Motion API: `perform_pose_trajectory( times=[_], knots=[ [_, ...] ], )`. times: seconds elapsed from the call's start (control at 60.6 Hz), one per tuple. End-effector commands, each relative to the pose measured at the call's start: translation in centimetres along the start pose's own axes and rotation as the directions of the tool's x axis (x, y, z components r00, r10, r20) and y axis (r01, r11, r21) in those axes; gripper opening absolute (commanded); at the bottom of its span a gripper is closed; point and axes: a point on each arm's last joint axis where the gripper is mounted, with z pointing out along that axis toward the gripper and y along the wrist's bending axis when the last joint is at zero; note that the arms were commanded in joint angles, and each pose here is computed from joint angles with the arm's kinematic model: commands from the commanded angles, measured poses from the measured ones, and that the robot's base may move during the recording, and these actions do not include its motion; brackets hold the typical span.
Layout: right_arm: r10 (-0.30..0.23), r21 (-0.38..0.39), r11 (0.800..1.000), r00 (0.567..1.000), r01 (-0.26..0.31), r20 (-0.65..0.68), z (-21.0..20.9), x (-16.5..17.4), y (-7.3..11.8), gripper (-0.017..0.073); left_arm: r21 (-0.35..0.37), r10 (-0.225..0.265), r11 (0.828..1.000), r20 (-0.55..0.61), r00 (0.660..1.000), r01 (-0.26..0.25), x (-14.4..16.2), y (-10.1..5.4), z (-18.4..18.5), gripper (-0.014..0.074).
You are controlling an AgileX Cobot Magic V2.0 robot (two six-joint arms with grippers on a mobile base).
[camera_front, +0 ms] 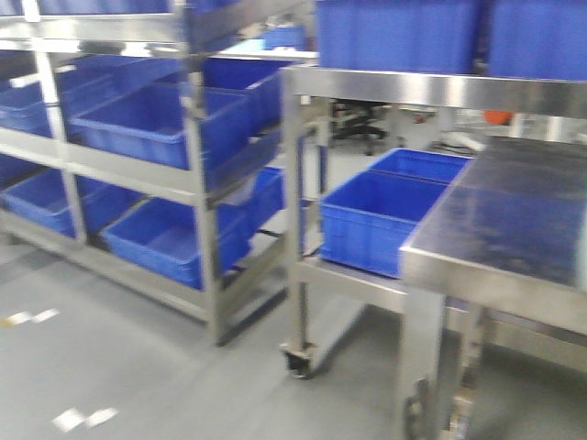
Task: Pick red cube and place on left shelf
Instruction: 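Turn the base away from the table holding the cube in the right gripper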
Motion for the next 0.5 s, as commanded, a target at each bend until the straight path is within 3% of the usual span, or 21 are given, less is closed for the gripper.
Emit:
perform_pose_trajectory(
  times=[0.0, 0.479],
  knots=[
    [-0.016, 0.001, 1.0, 0.994, 0.016, 0.109, -0.12, -1.67, 0.04, 0.0052, 0.006, 0.0, 1.0, 0.077, 0.997, 0.0, -0.04, -0.02, -0.11, 0.0102],
    [-0.016, 0.001, 1.0, 0.994, 0.016, 0.109, -0.12, -1.67, 0.04, 0.0052, 0.006, 0.0, 1.0, 0.077, 0.997, 0.0, -0.04, -0.02, -0.11, 0.0102]
  ],
)
